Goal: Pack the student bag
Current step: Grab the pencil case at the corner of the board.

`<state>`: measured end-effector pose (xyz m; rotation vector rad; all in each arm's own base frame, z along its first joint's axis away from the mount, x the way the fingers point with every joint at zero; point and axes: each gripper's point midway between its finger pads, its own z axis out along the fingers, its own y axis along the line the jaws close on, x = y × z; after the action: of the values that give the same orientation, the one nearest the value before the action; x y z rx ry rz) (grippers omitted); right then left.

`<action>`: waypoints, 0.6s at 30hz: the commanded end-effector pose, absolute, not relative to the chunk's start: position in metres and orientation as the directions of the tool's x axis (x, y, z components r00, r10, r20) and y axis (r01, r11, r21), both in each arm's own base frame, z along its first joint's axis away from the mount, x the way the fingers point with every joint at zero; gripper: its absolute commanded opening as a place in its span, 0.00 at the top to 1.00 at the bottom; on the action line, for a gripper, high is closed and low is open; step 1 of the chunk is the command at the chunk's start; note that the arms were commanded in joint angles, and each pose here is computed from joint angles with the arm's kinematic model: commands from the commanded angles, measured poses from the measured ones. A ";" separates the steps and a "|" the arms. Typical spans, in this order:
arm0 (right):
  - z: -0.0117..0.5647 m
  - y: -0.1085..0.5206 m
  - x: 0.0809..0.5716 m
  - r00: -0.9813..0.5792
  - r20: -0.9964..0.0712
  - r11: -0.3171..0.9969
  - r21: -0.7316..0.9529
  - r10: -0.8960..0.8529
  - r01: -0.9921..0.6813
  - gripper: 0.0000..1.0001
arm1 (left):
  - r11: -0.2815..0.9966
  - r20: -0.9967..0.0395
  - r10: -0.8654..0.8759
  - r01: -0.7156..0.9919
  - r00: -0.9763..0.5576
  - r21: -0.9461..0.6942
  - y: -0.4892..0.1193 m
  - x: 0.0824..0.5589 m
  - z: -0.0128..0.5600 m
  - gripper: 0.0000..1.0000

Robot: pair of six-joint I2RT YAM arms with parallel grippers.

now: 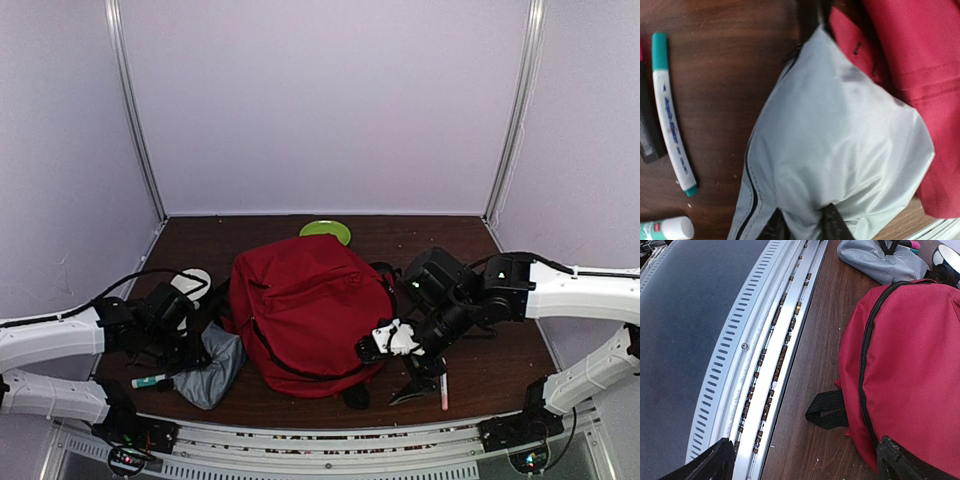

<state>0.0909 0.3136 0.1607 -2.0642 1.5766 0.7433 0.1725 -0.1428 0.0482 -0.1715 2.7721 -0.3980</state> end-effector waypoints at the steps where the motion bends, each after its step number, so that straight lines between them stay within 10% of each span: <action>1: 0.155 0.312 0.090 0.203 -0.639 -0.259 -0.006 -0.742 -0.966 0.00 | 0.960 -0.297 -0.136 -0.051 -0.945 -0.276 -0.142 0.170 0.048 0.86; 3: 0.156 0.312 0.090 0.200 -0.642 -0.258 -0.004 -0.740 -0.966 0.00 | 0.962 -0.305 -0.135 -0.050 -0.943 -0.270 -0.139 0.170 0.054 1.00; 18: 0.250 0.318 0.178 -0.087 -0.788 0.073 0.053 -0.610 -0.996 0.00 | 0.963 -0.508 -0.100 0.045 -0.856 -0.266 -0.121 0.178 0.201 1.00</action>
<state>0.1477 0.3152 0.2119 -1.7789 1.7218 0.7976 0.1704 -0.1290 0.1544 -0.1005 2.6657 -0.4009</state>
